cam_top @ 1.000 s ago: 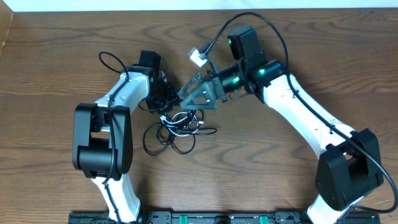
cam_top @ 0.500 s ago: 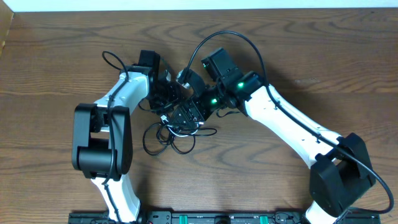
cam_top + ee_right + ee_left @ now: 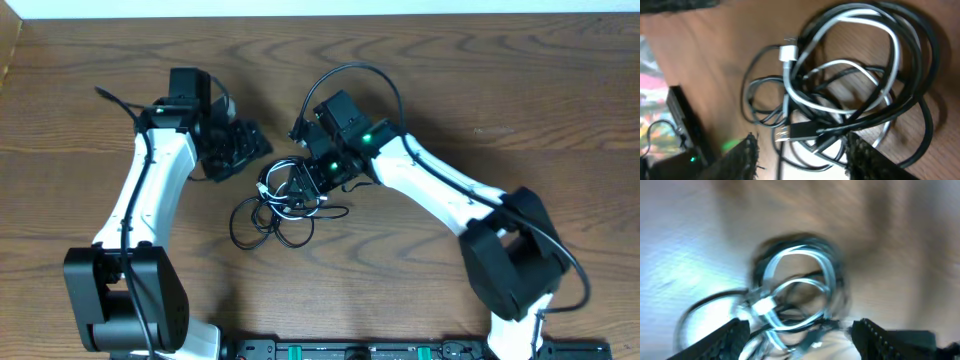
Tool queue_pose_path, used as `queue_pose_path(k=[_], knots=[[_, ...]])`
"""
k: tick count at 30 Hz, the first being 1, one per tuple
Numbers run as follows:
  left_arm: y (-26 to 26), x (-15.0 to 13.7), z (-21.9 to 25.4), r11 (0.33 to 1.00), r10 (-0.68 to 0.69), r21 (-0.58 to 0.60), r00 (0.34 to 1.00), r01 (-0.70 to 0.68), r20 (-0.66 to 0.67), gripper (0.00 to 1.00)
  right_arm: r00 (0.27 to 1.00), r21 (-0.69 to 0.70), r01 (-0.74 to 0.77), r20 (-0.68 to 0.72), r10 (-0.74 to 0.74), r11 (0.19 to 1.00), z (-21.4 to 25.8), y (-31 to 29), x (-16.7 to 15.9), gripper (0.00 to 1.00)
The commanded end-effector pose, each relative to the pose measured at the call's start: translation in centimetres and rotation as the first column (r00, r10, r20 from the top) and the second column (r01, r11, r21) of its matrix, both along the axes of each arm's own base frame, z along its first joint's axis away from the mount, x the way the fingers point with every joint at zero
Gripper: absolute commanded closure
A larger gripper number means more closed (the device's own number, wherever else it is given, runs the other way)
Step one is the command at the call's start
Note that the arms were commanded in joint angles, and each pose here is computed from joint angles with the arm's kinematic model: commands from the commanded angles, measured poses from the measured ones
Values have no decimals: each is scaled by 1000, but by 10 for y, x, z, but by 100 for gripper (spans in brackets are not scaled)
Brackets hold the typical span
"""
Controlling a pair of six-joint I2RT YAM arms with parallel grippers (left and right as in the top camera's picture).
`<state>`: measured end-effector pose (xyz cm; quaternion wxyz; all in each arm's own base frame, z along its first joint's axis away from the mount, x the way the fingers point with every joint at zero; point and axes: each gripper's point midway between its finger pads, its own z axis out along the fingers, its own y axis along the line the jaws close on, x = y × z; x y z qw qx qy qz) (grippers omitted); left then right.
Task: Untangle cables
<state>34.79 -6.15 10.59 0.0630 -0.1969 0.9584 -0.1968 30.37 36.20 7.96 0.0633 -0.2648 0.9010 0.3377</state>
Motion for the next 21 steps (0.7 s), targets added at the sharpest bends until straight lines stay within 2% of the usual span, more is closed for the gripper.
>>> queue_pose_path(k=[1, 5, 10, 13, 16, 21], knots=[[33, -16, -18, 981, 93, 178, 992, -77, -83, 28, 1000, -46, 12, -16, -13, 999, -22, 4, -1, 52], [33, -36, -29, 980, 94, 188, 983, -64, -158, 29, 999, -172, 54, 14, -53, 984, -55, -8, 6, 67], [33, -60, -43, 980, 93, 192, 967, -48, -236, 29, 980, -354, 198, 58, -190, 914, -81, -47, 23, 72], [33, -71, -52, 981, 84, 193, 960, -32, -268, 35, 974, -361, 224, 61, -217, 905, -81, -56, 31, 73], [33, -84, -61, 981, 73, 192, 949, -14, -305, 47, 969, -362, 245, 62, -239, 900, -81, -64, 38, 73], [13, -86, -65, 996, -29, 72, 958, 51, -286, 48, 966, -360, 258, 62, -253, 897, -81, -69, 42, 74]])
